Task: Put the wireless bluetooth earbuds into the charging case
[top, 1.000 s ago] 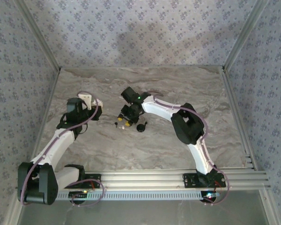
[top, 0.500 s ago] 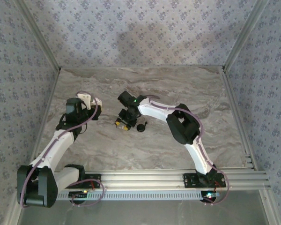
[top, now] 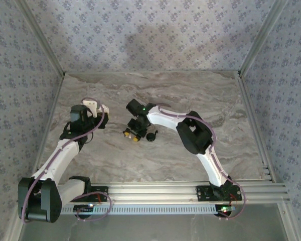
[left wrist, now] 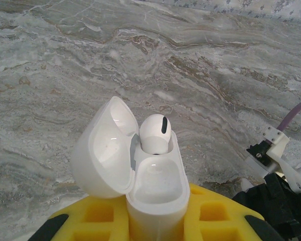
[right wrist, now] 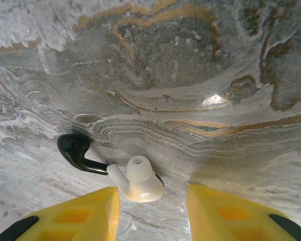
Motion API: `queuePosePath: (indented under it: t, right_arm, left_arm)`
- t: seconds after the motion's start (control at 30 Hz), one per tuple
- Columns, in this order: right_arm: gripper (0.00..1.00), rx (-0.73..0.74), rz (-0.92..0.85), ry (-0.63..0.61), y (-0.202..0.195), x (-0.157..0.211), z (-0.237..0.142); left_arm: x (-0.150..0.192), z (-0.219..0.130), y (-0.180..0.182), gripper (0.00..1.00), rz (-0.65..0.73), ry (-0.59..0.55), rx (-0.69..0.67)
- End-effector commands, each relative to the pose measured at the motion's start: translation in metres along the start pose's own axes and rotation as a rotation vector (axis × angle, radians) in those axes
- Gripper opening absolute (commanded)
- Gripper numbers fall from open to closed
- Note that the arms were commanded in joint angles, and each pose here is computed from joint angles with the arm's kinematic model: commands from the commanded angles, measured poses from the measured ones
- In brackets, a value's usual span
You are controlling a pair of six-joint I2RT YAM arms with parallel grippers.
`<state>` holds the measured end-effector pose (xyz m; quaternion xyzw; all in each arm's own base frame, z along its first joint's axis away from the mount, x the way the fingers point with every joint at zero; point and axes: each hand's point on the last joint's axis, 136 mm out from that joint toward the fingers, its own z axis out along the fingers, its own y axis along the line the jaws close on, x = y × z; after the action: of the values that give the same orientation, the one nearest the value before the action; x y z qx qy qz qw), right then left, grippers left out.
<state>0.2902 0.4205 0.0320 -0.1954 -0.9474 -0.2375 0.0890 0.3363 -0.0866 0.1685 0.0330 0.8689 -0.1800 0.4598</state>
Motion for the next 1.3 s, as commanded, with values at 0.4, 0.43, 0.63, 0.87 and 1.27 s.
queuePosePath:
  t: [0.4, 0.43, 0.63, 0.87, 1.27]
  right_arm:
    - [0.33, 0.038, 0.02, 0.023, -0.006, 0.001, 0.018]
    - [0.32, 0.043, 0.018, 0.024, -0.008, 0.001, 0.019]
    - [0.25, 0.088, 0.003, 0.027, -0.02, 0.003, 0.012]
    - [0.22, 0.137, -0.032, 0.004, -0.035, 0.003, -0.004]
    - [0.21, 0.168, -0.186, 0.029, -0.056, 0.014, -0.026]
  left_arm:
    - [-0.008, -0.007, 0.0, 0.13, 0.018, -0.043, -0.007]
    - [-0.009, -0.007, 0.0, 0.13, 0.018, -0.044, -0.007]
    - [-0.01, -0.008, 0.0, 0.13, 0.021, -0.05, -0.009]
    - [-0.01, -0.008, -0.001, 0.13, 0.021, -0.05, -0.005]
    - [-0.011, -0.009, -0.004, 0.13, 0.02, -0.052, 0.012]
